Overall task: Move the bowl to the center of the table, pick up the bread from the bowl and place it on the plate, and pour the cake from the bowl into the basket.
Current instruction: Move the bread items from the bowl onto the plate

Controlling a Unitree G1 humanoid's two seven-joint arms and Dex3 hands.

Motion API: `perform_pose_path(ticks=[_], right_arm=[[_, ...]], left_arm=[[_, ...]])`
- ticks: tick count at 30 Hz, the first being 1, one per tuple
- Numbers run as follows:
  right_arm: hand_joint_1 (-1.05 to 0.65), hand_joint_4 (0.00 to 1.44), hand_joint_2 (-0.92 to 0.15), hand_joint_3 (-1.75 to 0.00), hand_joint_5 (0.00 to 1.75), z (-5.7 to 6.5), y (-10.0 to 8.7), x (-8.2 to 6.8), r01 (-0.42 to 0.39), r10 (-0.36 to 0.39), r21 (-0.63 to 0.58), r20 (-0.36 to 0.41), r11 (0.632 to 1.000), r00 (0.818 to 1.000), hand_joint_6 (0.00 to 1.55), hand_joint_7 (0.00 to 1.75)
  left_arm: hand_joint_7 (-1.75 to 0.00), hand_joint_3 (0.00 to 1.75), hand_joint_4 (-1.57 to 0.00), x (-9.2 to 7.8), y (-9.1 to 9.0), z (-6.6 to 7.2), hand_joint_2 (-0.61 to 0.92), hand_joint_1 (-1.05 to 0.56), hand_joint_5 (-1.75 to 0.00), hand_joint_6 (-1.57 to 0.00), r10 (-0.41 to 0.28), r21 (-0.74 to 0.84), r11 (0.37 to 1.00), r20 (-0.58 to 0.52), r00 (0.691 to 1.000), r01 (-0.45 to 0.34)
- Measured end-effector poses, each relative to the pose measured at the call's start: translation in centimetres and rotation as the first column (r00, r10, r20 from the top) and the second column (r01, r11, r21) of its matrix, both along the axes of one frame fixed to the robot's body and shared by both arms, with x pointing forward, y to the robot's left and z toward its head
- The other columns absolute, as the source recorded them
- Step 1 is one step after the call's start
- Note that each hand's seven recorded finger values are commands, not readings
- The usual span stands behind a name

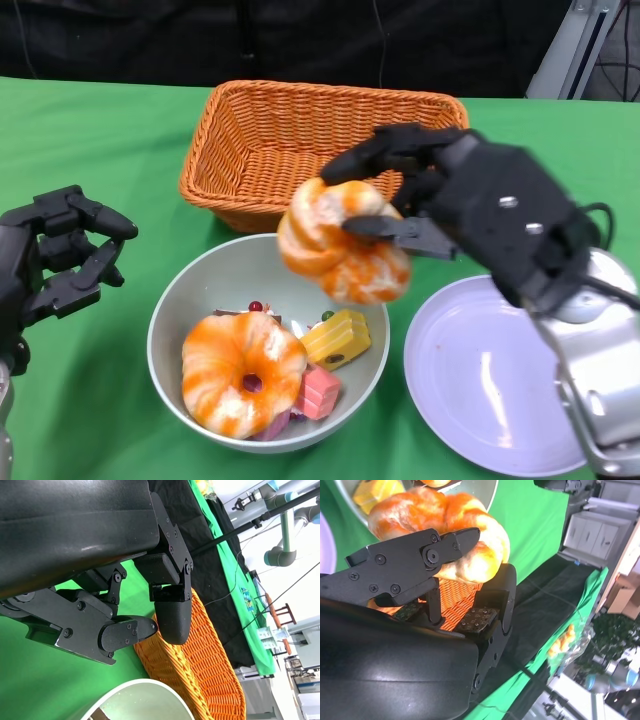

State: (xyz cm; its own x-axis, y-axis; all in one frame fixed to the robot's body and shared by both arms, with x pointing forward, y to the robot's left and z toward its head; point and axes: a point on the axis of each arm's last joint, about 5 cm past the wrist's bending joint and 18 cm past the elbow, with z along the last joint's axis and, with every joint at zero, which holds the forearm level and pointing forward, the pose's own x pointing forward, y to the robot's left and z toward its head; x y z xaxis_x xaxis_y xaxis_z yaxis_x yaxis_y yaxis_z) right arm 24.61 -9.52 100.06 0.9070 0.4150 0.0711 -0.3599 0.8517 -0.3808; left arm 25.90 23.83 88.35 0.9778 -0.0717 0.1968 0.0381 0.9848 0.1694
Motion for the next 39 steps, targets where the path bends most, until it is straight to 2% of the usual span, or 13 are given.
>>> perform_pose_path(ticks=[7, 13, 16, 21, 26, 28, 29, 30, 34, 39], right_arm=[[-0.21, 0.79, -0.92, -0.02, 1.28, 0.7, -2.4, -1.0, 0.020, -0.016, 0.092, -0.052, 0.996, 0.999, 0.77, 0.93], [-0.19, 0.79, -0.92, -0.03, 1.30, 1.1, -3.4, -1.6, 0.027, -0.017, 0.125, -0.078, 0.992, 0.997, 0.76, 0.94], [-0.19, 0.72, -0.92, -0.06, 1.29, 0.9, -4.5, -2.3, 0.032, -0.013, 0.141, -0.132, 0.990, 0.991, 0.72, 0.94], [-0.20, 0.72, -0.92, -0.04, 1.38, -0.2, -6.4, -3.0, 0.077, -0.048, 0.132, -0.206, 0.988, 0.977, 0.71, 1.03], [-0.21, 0.73, -0.92, -0.04, 1.39, -0.9, -7.2, -3.4, 0.098, -0.071, 0.096, -0.253, 0.990, 0.965, 0.70, 1.07], [-0.17, 0.72, -0.92, -0.05, 1.40, -0.9, -7.3, -3.4, 0.095, -0.067, 0.098, -0.254, 0.991, 0.965, 0.69, 1.08], [-0.13, 0.67, -0.92, -0.10, 1.38, -0.9, -7.4, -3.4, 0.095, -0.068, 0.093, -0.260, 0.991, 0.963, 0.67, 1.08], [-0.11, 0.65, -0.92, -0.12, 1.37, -1.2, -7.6, -3.6, 0.100, -0.074, 0.078, -0.280, 0.992, 0.957, 0.66, 1.08], [-0.09, 0.63, -0.92, -0.14, 1.37, -2.7, -8.6, -4.1, 0.141, -0.119, 0.027, -0.396, 0.990, 0.911, 0.64, 1.07], [-0.10, 0.62, -0.92, -0.15, 1.37, -3.5, -9.1, -4.0, 0.143, -0.137, -0.022, -0.449, 0.989, 0.883, 0.62, 1.06]], left_arm=[[-1.07, 0.67, -0.85, 0.0, 0.1, 0.0, 0.71, -0.09, -1.44, -0.86, 0.000, 0.008, 1.000, -0.005, 1.000, 0.000], [-1.06, 0.65, -0.84, 0.0, 0.1, 0.0, 0.72, -0.09, -1.44, -0.85, 0.000, 0.007, 1.000, -0.007, 1.000, 0.000], [-1.05, 0.63, -0.83, 0.1, 0.1, 0.0, 0.73, -0.11, -1.44, -0.85, 0.001, 0.004, 1.000, -0.007, 1.000, -0.001], [-1.04, 0.57, -0.84, 0.0, 0.2, -0.1, 0.76, -0.11, -1.43, -0.85, 0.005, 0.003, 1.000, -0.014, 1.000, -0.005], [-1.03, 0.56, -0.84, 0.1, 0.2, -0.1, 0.76, -0.10, -1.43, -0.86, 0.005, 0.000, 1.000, -0.012, 1.000, -0.005], [-1.03, 0.57, -0.84, 0.1, 0.2, 0.0, 0.77, -0.08, -1.44, -0.86, 0.005, -0.001, 1.000, -0.011, 1.000, -0.005], [-1.04, 0.57, -0.85, 0.1, 0.2, 0.0, 0.77, -0.09, -1.44, -0.87, 0.005, -0.002, 1.000, -0.012, 1.000, -0.005], [-1.04, 0.57, -0.85, 0.2, 0.2, 0.0, 0.76, -0.09, -1.44, -0.87, 0.005, -0.002, 1.000, -0.012, 1.000, -0.005], [-1.04, 0.59, -0.86, 0.1, 0.5, 0.0, 0.76, -0.09, -1.44, -0.88, 0.012, 0.005, 1.000, -0.014, 1.000, -0.012], [-1.05, 0.60, -0.87, 0.3, 0.5, 0.2, 0.76, -0.08, -1.44, -0.88, 0.010, 0.006, 1.000, -0.010, 1.000, -0.010]])
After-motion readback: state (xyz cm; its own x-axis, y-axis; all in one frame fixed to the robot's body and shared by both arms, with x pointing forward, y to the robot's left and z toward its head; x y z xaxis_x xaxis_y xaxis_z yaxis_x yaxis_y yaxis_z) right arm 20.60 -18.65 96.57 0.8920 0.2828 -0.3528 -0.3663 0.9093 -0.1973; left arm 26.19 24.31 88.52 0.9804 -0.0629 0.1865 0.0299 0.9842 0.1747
